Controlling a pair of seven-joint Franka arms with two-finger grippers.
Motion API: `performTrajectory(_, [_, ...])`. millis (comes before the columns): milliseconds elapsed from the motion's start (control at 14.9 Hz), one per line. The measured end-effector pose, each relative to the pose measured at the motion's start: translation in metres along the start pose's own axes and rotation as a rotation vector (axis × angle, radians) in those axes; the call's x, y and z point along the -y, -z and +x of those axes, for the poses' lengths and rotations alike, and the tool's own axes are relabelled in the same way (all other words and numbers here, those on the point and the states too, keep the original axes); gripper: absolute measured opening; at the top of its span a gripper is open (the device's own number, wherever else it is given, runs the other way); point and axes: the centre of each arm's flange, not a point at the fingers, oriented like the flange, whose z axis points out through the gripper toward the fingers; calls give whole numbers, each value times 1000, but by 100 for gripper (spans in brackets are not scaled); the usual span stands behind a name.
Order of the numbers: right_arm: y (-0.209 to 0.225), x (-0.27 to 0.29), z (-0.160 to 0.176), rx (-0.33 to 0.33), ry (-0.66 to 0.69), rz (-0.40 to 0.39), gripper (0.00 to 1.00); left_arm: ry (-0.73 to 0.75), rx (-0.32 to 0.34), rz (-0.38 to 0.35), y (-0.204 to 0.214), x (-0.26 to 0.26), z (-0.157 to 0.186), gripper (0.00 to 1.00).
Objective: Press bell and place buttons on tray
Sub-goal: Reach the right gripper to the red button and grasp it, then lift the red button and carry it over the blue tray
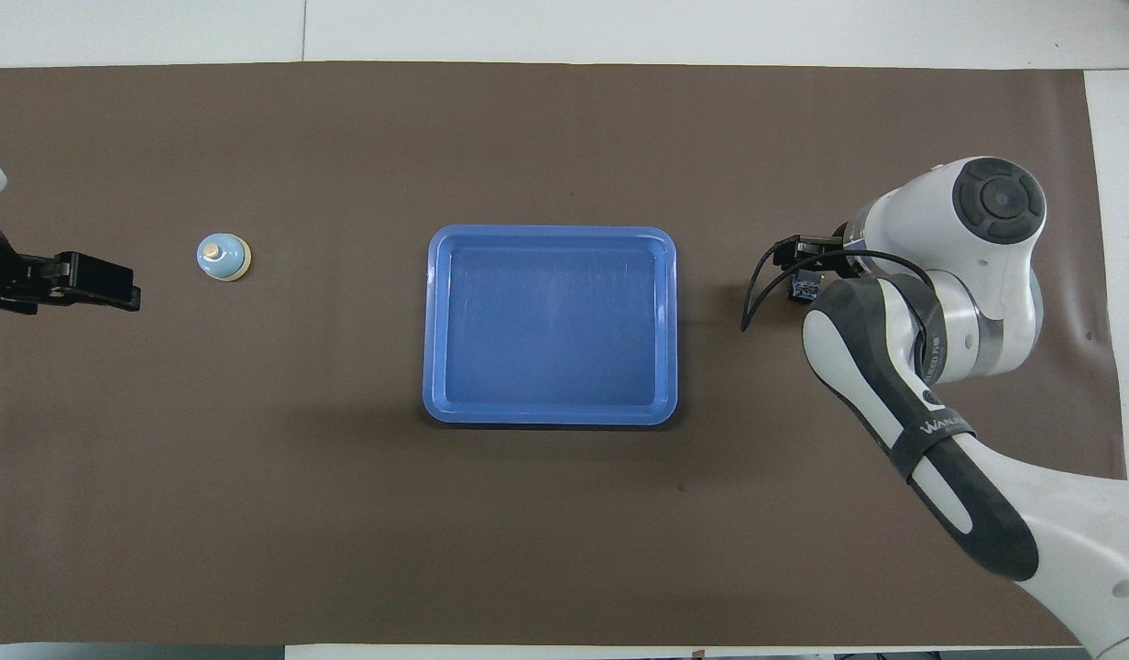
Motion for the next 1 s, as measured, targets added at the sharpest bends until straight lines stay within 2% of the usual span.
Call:
performTrajectory(268, [-34,-2,5,-14,-5,1,100,16,-4,-1,2,9,0,100])
performTrajectory(603, [-39,-2,3,-4,-4,-2,100,18,-5,-1,2,10,0,100])
performTrajectory(737, [-42,-2,1,2,-4,-4,96,18,-5,-1,2,10,0,100])
performTrajectory(804, [-43,-2,0,6,-4,-5,89,18,-5,-1,2,10,0,100])
performTrajectory(1005, [-47,-3,-3,15,-3,-7,52,18,-5,-1,2,10,0,100])
